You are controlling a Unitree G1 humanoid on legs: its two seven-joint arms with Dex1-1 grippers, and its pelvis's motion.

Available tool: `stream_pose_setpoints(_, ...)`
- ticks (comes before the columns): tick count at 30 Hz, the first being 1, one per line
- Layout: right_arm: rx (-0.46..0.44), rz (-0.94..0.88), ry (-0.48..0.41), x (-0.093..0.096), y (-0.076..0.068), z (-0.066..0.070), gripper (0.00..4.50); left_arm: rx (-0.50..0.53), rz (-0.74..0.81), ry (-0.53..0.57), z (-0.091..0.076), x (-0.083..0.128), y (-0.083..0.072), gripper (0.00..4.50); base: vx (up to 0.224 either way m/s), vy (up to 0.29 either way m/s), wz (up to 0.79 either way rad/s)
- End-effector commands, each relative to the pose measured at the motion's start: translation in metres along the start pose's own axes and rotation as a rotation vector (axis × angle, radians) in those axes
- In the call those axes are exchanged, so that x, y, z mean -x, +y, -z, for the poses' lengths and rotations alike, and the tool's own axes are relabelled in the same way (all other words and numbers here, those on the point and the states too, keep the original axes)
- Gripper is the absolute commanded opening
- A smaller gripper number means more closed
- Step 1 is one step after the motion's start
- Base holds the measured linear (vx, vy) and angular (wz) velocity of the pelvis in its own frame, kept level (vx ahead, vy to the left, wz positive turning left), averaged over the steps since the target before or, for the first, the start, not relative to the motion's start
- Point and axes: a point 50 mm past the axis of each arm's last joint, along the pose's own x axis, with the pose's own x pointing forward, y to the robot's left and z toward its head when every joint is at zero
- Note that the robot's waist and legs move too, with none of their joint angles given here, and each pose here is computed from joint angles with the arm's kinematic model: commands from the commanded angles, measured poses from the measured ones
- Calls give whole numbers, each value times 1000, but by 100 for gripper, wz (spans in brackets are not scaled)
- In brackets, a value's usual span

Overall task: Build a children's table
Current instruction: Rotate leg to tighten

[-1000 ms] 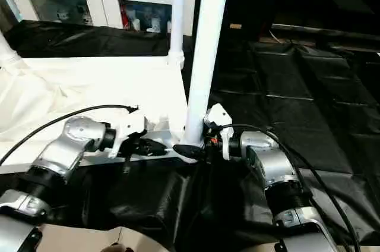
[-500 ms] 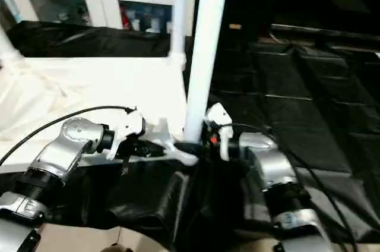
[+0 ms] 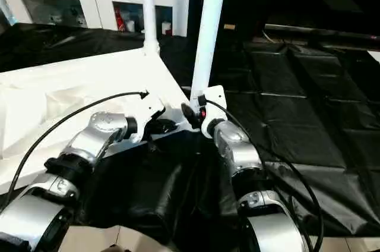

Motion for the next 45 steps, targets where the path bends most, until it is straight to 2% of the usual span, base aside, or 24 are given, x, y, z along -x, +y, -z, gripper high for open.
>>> stream_pose_setpoints(1,-50,-204,31,-8,36,10,310,-73,53,-131,-32,-13,-10,0,0,0,0)
stream_pose_setpoints(7,-16,-317,42,1,30,7,370,-97,136,-151,-25,-5,-13,0,0,0,0)
stream_pose_setpoints(9,39,-423,54,10,24,7,370,-105,189,-168,-21,2,-15,0,0,0,0)
stream_pose_setpoints(12,70,-470,65,15,21,7,370,-110,218,-170,-19,6,-16,0,0,0,0)
stream_pose_setpoints(13,94,-563,80,25,16,6,370,-123,269,-156,-14,12,-18,0,0,0,0)
stream_pose_setpoints(15,94,-563,80,25,16,6,370,-123,269,-156,-14,12,-18,0,0,0,0)
stream_pose_setpoints(21,153,-766,131,50,9,6,370,-140,337,-109,-1,29,-16,0,0,0,0)
stream_pose_setpoints(27,155,-823,168,57,8,9,370,-136,361,-88,3,37,-15,0,0,0,0)
stream_pose_setpoints(28,151,-832,172,58,9,8,356,-134,370,-84,4,39,-16,0,0,0,0)
stream_pose_setpoints(33,132,-821,168,57,11,9,337,-131,386,-82,5,40,-17,0,0,0,0)
stream_pose_setpoints(35,124,-821,165,56,12,9,304,-130,387,-85,4,39,-18,0,0,0,0)
stream_pose_setpoints(37,121,-805,158,54,13,9,299,-128,382,-87,4,37,-18,0,0,0,0)
stream_pose_setpoints(41,123,-717,139,48,12,11,270,-120,358,-99,1,34,-17,0,0,0,0)
stream_pose_setpoints(45,96,-578,133,38,11,16,257,-81,265,-122,-7,23,-12,0,0,0,0)
